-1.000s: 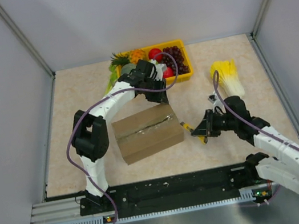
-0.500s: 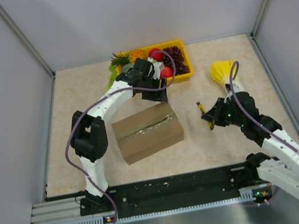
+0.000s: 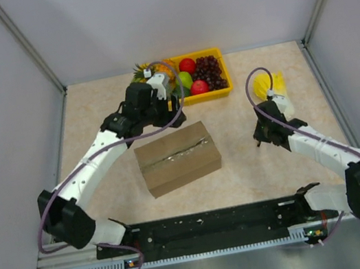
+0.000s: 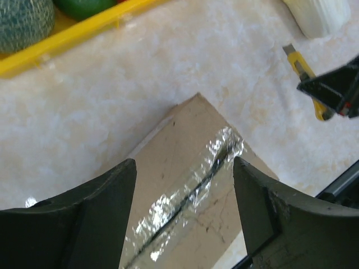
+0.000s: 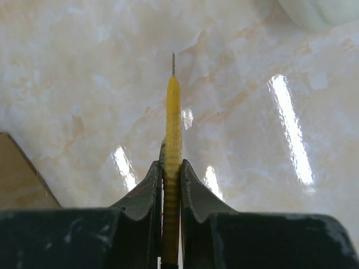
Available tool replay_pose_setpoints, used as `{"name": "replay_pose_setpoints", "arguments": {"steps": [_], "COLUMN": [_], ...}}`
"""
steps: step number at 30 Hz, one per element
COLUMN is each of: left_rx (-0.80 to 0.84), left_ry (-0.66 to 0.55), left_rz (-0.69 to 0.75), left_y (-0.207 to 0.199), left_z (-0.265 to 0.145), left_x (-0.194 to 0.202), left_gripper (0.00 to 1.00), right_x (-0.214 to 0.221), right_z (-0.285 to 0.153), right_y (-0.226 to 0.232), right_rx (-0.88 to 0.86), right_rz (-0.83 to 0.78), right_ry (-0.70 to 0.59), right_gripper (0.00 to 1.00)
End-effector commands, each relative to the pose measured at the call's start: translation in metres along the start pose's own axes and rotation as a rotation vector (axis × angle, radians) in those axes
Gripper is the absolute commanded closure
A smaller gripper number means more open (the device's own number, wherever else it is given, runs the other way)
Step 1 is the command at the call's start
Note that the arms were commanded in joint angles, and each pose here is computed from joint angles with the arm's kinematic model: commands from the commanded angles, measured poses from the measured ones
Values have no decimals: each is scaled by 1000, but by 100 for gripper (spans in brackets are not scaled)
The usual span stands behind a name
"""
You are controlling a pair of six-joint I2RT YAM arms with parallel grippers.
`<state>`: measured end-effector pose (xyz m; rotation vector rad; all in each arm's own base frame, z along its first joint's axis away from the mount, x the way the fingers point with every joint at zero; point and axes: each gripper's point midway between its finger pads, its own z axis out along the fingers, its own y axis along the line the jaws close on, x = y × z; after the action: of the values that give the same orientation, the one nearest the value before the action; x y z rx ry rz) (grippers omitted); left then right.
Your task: Unpack the express box
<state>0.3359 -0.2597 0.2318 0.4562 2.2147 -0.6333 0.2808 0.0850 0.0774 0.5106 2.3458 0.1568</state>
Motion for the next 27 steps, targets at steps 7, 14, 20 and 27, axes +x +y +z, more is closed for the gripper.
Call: {"name": "replay_pose_setpoints", "arguments": {"steps": [7,14,20,27], "left_rx": [213,303,249,69], "left_ry": [54,149,221,275], "left_rz": [-30,-16,-43,-129], "left_y": [-44,-92,-104,-87], "left_z": [-52,-77,-76,-56], "left_x": [86,144,189,231], "left_gripper": [35,47,62,74], "right_x": [-5,-34,-80,-68], "right_z": [38,24,2,9], "right_y": [-5,15,86,195], "right_rx": [179,144,-93,-479], "right_rz": [-70,-84,-165,-361], "right_ry": [85,57,1,161], "right_gripper": [61,28,35,79]}}
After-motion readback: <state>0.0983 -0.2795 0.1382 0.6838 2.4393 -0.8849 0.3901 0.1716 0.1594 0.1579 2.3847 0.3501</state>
